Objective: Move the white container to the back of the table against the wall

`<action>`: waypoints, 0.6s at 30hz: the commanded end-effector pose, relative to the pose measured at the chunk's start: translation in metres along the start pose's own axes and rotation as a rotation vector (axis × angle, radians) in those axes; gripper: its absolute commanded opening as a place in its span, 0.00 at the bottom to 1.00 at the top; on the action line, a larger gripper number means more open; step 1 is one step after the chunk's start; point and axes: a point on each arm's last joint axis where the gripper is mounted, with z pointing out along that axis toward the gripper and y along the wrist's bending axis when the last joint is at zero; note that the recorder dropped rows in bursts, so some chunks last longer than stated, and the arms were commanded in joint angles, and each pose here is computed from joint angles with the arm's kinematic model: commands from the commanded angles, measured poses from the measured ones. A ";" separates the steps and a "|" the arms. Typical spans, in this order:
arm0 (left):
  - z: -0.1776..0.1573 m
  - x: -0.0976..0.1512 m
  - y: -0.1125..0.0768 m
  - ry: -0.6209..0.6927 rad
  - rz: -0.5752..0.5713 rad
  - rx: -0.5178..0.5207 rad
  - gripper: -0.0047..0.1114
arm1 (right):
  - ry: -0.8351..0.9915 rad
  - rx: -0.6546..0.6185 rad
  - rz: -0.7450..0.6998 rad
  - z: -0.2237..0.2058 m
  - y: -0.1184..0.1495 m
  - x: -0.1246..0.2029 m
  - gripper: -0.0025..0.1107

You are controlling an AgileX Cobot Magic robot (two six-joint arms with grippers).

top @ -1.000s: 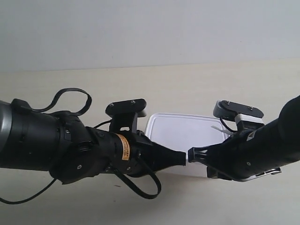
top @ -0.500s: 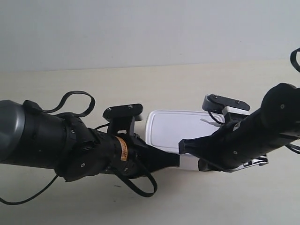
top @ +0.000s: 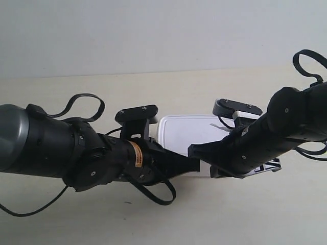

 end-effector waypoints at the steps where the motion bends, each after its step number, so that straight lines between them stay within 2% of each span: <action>1: 0.003 -0.008 -0.002 -0.005 0.016 -0.005 0.04 | -0.024 -0.004 -0.014 -0.003 0.005 -0.009 0.02; 18: 0.026 -0.016 -0.007 0.018 0.016 -0.030 0.04 | -0.034 0.056 -0.012 -0.007 0.001 -0.018 0.02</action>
